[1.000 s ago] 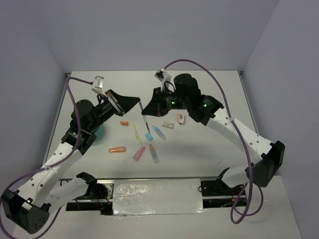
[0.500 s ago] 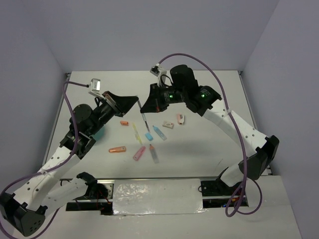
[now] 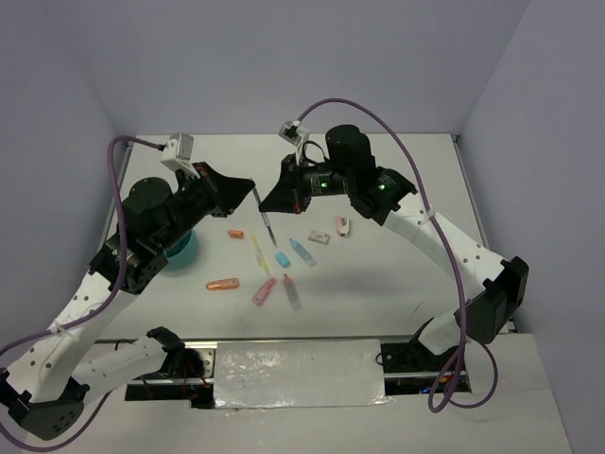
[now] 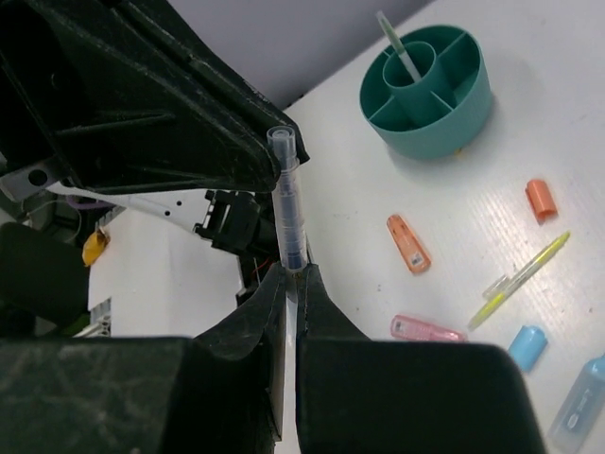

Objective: Sort the stationery into containers
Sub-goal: Close the pen cap on the pen, then place the pen in the storage box.

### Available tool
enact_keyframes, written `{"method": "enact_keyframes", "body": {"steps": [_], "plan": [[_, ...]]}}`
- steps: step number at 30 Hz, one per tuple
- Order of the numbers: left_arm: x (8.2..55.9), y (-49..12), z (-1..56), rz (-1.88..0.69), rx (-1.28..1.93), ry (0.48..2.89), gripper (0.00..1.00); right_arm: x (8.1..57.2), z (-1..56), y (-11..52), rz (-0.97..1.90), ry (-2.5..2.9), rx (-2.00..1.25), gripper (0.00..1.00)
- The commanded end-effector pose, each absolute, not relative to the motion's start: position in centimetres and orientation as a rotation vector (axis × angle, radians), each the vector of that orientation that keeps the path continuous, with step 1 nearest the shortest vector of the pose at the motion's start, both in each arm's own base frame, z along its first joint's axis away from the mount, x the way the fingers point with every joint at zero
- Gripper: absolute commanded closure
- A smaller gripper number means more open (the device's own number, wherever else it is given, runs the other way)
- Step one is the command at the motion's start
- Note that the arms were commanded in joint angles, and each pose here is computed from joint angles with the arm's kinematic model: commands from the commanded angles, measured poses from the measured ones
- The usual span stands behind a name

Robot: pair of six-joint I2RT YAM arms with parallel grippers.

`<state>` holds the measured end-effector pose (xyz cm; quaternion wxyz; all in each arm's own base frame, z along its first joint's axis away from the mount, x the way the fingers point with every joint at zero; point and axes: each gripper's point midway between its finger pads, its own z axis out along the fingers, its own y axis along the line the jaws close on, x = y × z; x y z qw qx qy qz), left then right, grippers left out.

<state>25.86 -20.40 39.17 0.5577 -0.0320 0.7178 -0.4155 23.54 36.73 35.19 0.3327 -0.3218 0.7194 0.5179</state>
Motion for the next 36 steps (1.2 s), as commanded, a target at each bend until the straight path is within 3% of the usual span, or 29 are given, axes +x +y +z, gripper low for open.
{"method": "enact_keyframes", "body": {"steps": [1,4,5,6,10,12,14,16,18,19,26,28,29,36], "plan": [[23.0,-22.2,38.9,-1.028,0.106,1.792,1.00,26.0,39.9,36.3,1.258,1.598,-0.824,1.00],[23.0,-22.3,40.2,-1.042,0.102,1.775,0.81,24.5,39.5,36.5,1.273,1.573,-0.905,1.00],[23.1,-22.4,40.3,-1.046,0.100,1.769,0.60,23.9,39.2,36.5,1.279,1.581,-0.929,1.00],[23.2,-22.4,40.5,-1.053,0.088,1.765,0.50,23.5,39.1,36.6,1.282,1.578,-0.947,1.00],[23.3,-22.7,40.7,-1.073,0.083,1.756,0.40,22.3,38.4,36.9,1.285,1.583,-1.006,1.00],[23.3,-23.2,40.5,-1.099,0.095,1.758,0.44,22.0,38.2,36.9,1.290,1.587,-1.010,1.00],[23.4,-23.3,40.2,-1.103,0.091,1.768,0.55,22.3,38.4,36.8,1.282,1.583,-0.993,1.00],[23.5,-23.4,39.8,-1.102,0.085,1.781,0.73,22.0,38.7,36.8,1.293,1.568,-1.000,1.00],[23.6,-23.1,39.3,-1.084,0.072,1.793,0.82,21.6,38.8,36.9,1.315,1.559,-1.022,1.00],[23.8,-22.8,39.3,-1.064,0.057,1.791,0.94,21.6,38.9,36.9,1.318,1.555,-1.021,1.00],[25.7,-20.6,38.5,-0.919,-0.027,1.817,1.00,20.9,38.1,36.6,1.337,1.545,-1.034,1.00],[26.5,-19.4,38.7,-0.843,-0.077,1.815,1.00,21.8,37.2,36.4,1.306,1.588,-0.996,0.40],[26.7,-18.4,37.8,-0.770,-0.109,1.853,1.00,22.9,36.4,36.0,1.257,1.638,-0.944,0.02],[29.3,-3.9,34.7,0.110,-0.585,1.835,1.00,27.1,33.2,30.0,0.997,1.801,-0.618,0.00]]}}
